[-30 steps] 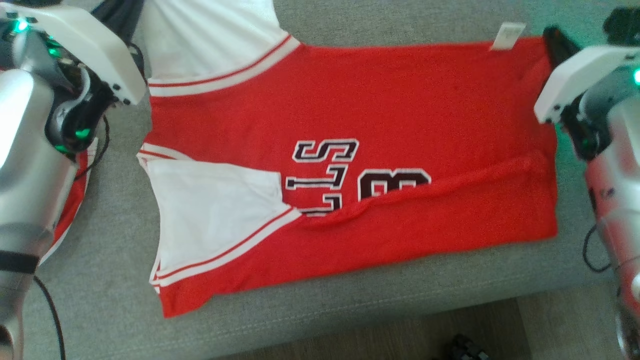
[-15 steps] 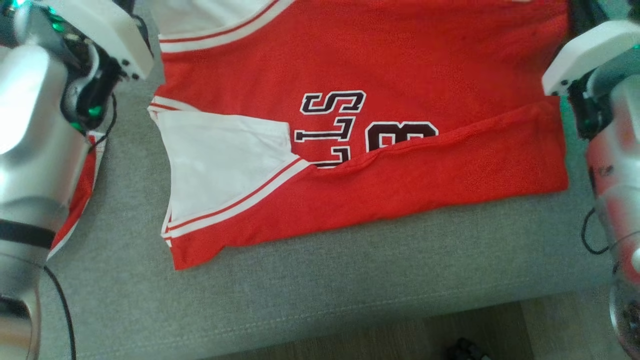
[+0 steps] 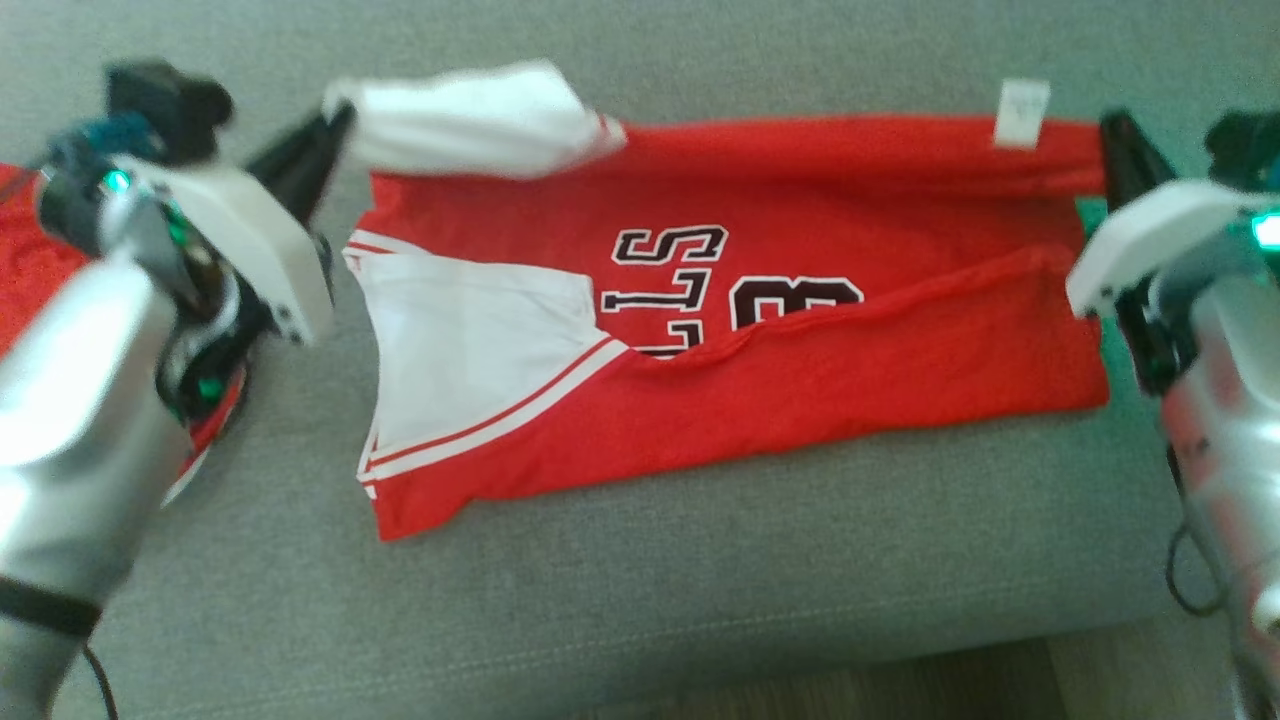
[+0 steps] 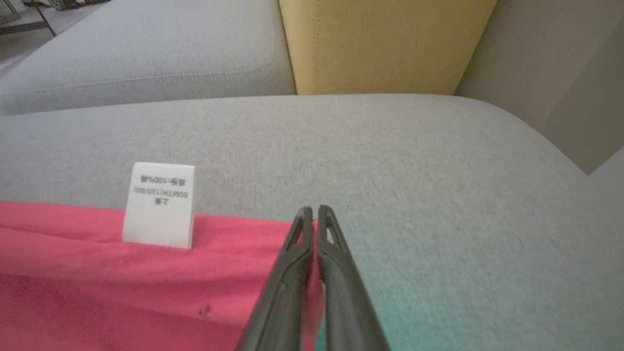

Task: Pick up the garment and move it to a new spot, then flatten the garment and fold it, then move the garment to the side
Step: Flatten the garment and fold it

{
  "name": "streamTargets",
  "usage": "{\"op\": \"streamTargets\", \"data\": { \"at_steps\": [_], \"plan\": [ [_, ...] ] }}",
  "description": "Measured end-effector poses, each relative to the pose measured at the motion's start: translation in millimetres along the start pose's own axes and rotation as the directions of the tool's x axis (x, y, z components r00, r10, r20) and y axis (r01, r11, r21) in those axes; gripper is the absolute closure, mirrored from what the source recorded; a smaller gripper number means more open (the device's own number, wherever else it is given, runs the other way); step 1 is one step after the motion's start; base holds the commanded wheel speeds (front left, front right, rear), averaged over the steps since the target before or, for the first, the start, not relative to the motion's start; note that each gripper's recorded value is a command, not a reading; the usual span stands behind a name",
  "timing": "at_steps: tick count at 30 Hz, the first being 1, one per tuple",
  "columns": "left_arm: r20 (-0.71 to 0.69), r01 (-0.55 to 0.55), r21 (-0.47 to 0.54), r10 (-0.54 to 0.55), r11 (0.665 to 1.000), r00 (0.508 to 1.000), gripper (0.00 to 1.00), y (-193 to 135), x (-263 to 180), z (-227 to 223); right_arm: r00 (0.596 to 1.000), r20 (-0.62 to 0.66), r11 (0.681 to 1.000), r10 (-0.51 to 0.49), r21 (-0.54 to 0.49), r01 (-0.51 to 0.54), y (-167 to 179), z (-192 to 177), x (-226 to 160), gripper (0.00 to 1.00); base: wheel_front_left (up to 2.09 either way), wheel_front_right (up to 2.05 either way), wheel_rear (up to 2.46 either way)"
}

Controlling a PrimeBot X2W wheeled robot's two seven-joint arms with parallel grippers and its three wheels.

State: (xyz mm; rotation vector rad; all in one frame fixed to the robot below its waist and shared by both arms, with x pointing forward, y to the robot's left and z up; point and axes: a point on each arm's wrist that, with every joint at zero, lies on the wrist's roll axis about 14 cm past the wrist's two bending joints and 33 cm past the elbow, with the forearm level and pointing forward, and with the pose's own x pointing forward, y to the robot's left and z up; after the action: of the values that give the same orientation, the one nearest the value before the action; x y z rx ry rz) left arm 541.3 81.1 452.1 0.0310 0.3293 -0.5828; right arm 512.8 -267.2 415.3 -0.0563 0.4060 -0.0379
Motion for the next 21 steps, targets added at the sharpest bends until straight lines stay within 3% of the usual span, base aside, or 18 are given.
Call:
{"op": "streamTargets", "data": {
  "at_steps": [14, 21],
  "plan": [
    [-0.178, 0.115, -0.052, -0.122, 0.992, 0.976, 1.00, -69, -94, -48, 0.978, -0.189, 0.996, 0.084, -0.001, -0.086, 3, -43, -55, 1.00, 0.00, 0.00, 0.00],
    [-0.240, 0.127, -0.080, -0.143, 0.989, 0.960, 1.00, -83, -119, -64, 0.959, -0.260, 0.994, 0.110, 0.010, -0.111, -3, -51, -74, 1.00, 0.00, 0.00, 0.00]
  ]
}}
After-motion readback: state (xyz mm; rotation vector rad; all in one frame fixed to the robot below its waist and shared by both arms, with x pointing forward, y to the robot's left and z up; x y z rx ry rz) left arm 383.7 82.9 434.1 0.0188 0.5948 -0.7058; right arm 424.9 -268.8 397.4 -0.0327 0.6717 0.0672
